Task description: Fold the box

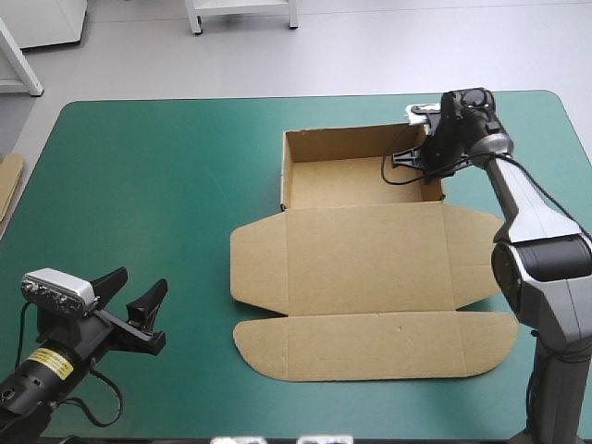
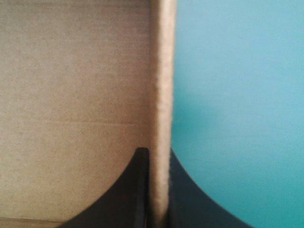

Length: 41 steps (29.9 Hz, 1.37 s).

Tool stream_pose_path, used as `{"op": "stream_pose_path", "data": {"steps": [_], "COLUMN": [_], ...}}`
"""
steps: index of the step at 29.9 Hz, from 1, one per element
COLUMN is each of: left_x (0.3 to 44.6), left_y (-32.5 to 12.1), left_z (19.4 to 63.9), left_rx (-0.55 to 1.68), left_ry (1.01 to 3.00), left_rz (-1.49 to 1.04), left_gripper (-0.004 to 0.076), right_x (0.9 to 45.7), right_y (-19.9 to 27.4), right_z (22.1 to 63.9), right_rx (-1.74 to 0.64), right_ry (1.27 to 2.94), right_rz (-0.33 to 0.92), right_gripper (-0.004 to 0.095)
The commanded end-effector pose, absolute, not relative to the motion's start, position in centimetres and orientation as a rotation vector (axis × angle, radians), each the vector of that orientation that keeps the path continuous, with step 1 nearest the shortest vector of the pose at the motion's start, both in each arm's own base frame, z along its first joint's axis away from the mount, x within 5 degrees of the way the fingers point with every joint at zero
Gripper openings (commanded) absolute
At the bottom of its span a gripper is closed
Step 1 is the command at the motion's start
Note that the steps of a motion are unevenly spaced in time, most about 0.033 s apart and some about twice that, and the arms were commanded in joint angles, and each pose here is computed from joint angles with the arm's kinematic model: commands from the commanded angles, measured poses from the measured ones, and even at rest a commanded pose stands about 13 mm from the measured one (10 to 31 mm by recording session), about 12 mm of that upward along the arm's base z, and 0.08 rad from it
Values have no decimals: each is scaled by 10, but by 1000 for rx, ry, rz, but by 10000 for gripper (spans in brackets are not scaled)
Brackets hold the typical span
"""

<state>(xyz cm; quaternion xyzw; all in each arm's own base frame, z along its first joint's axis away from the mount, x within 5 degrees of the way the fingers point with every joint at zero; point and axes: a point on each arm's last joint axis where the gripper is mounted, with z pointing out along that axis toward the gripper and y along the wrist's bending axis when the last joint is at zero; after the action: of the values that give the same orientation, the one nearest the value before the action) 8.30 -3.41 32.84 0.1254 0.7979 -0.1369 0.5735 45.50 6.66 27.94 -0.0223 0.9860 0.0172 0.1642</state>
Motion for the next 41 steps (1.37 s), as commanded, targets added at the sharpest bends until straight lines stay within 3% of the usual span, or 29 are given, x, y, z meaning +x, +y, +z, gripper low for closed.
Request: {"op": "stream_pose_path", "data": {"steps": [1, 24, 33, 41], "left_x": [86, 85, 85, 85], "left_y": [-36, -35, -35, -35], "left_z": [341, 338, 338, 338], "left_rx": [276, 296, 296, 296], "left_ry": [1794, 1829, 1829, 1831], "left_rz": [-343, -328, -328, -329], "left_gripper": [457, 457, 457, 457], "right_x": [444, 410, 385, 385], "right_y": [24, -171, -223, -230], "right_z": [324, 326, 326, 313], "right_rx": [38, 607, 782, 804], "right_ry": [2712, 2650, 2598, 2605], "right_rz": [1, -188, -188, -181], "right_gripper": [-17, -15, -15, -15]}}
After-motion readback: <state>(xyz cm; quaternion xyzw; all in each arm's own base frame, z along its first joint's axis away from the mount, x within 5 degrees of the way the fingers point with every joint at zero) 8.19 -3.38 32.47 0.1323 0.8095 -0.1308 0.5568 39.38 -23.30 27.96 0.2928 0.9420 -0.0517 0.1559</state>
